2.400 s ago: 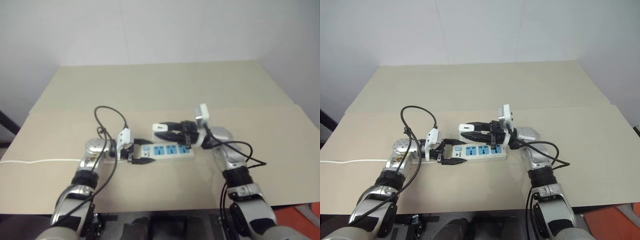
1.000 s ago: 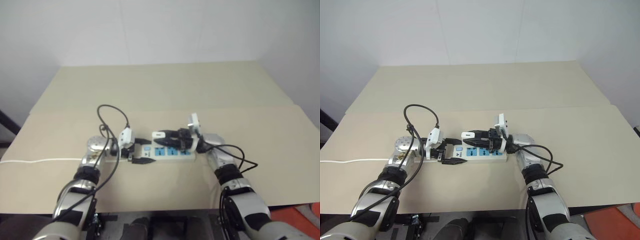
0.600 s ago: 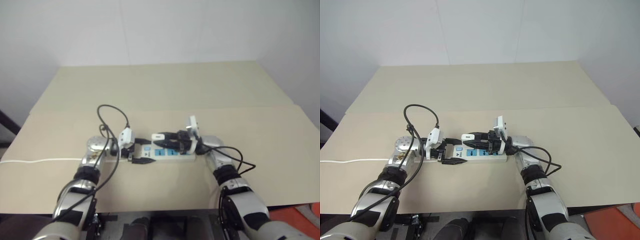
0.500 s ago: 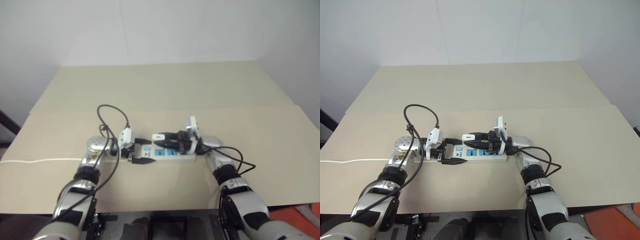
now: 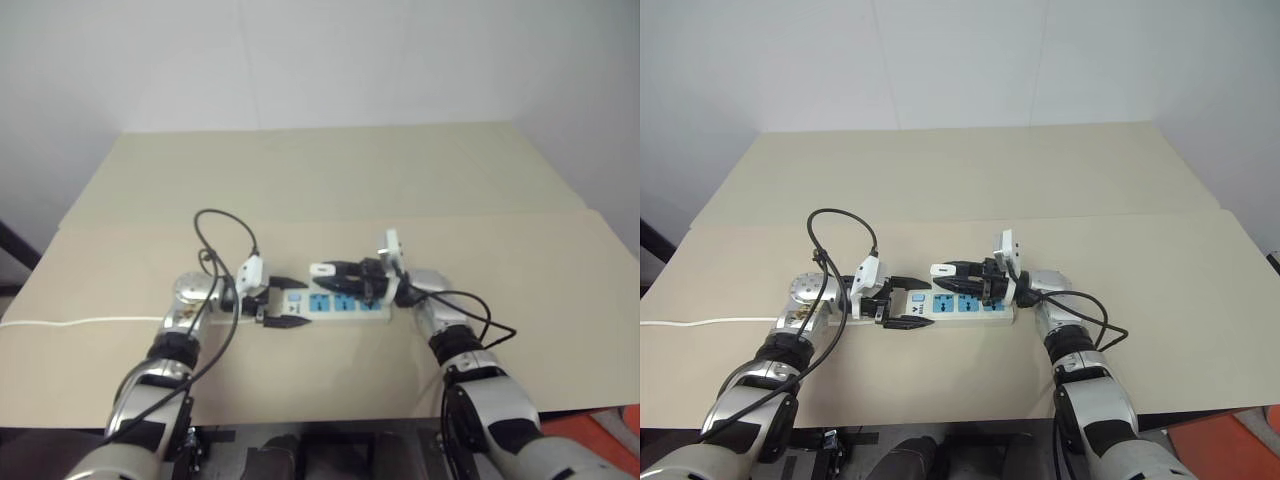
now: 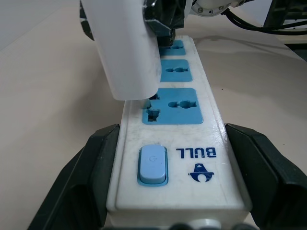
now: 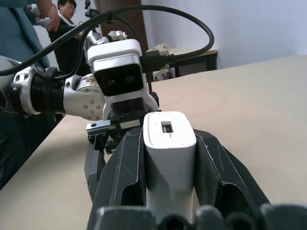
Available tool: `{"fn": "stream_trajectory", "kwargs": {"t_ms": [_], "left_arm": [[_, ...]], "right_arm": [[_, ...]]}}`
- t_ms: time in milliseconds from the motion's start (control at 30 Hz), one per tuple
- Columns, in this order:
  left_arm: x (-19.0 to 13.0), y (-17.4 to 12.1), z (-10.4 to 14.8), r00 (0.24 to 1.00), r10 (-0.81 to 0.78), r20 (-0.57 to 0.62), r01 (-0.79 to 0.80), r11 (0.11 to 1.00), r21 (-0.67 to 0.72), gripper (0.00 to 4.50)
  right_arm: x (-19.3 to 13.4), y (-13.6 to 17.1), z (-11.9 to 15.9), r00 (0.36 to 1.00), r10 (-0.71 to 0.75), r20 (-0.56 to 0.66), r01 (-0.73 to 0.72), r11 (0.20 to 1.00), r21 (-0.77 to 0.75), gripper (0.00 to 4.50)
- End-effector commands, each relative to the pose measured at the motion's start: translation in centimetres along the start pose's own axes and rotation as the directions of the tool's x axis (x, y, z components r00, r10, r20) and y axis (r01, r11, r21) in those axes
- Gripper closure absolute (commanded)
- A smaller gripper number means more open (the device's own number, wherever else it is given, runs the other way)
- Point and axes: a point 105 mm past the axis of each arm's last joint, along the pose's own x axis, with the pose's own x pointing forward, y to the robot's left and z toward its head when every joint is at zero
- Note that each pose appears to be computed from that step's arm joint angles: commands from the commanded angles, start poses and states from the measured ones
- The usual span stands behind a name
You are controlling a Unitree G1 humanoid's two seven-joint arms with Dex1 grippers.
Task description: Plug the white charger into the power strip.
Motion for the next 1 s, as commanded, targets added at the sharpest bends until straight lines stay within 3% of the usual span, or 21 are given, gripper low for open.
{"fn": "stream_trajectory", "kwargs": {"t_ms": [33,1000], "left_arm": [[0.1,-0.6,-1.0,0.998,-0.035,-0.049,0.034,0.999,-0.013,1.24],[-0.2,-0.4,-1.0,0.998,-0.022,-0.053,0.022,1.000,-0.008,1.24]], "right_arm": [[0.2,0.1,0.5,1.000,0.016,0.006,-0.016,0.999,-0.035,3.40],[-0.7,0.0,-0.8,0.999,-0.003,-0.045,0.002,1.000,-0.021,3.40]]}}
